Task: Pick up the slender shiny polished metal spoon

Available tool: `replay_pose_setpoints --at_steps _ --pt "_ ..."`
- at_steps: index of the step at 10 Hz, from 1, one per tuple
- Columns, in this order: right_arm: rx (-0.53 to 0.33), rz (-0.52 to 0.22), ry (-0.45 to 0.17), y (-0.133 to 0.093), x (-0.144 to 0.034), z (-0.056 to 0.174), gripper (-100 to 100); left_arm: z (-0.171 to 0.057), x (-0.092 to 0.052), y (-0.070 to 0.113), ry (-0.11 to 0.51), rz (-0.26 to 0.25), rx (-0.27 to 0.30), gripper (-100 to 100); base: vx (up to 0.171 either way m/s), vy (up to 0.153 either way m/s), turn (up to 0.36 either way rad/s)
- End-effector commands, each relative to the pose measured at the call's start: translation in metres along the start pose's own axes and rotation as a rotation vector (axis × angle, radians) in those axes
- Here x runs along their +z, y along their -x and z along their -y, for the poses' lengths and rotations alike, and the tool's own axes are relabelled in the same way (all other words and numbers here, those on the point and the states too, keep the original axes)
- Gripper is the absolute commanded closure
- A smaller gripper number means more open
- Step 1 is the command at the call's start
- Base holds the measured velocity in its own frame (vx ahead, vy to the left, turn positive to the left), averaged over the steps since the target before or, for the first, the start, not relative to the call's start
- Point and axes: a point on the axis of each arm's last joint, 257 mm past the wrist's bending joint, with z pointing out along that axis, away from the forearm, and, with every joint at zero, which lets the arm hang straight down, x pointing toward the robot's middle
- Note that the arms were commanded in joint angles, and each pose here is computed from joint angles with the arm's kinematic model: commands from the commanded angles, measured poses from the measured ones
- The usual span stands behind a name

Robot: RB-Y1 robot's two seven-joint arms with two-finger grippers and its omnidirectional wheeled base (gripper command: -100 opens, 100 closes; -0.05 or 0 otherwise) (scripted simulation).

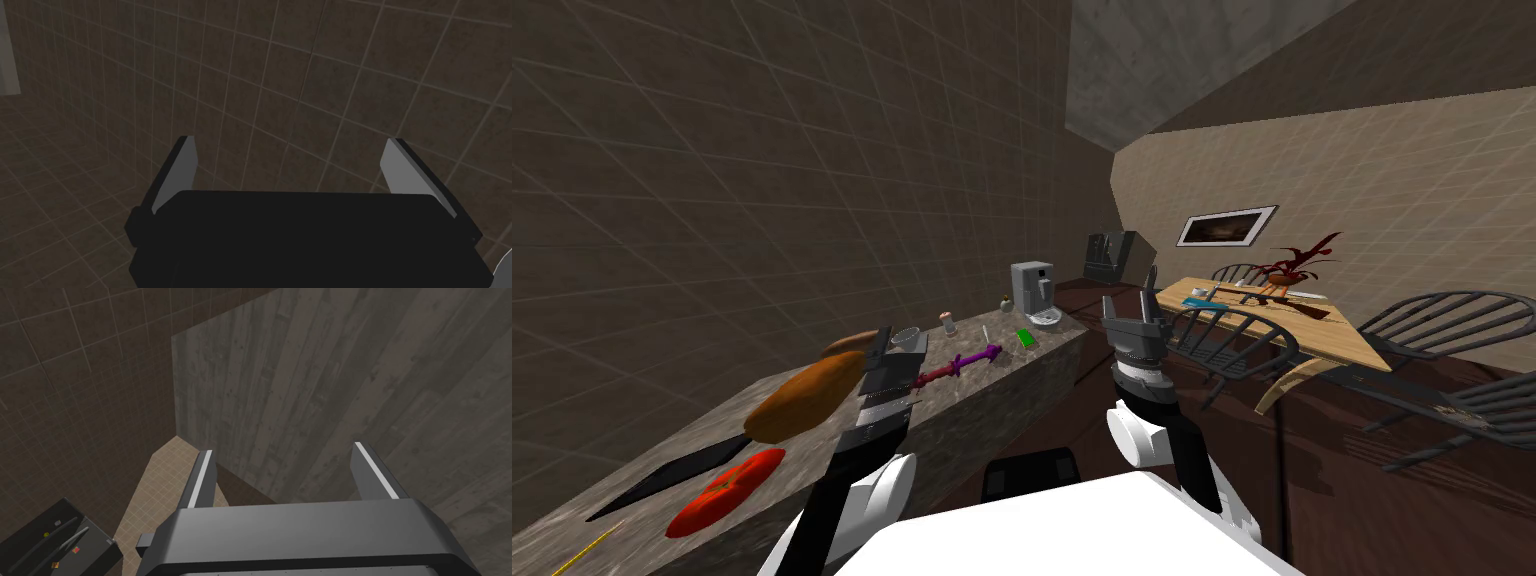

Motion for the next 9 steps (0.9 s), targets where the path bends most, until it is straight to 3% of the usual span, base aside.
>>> replay_pose_setpoints --at_steps 1,9 --pt "0.0 0.0 0.0 0.0 0.0 0.0 0 -0.013 0.0 -0.002 0.03 -0.023 0.019 -100 0.001 -0.003 -0.083" --pt "0.0 0.0 0.0 0.0 0.0 0.0 0 -0.103 -0.006 0.0 0.234 -0.111 0.14 -100 0.003 -0.003 -0.116"
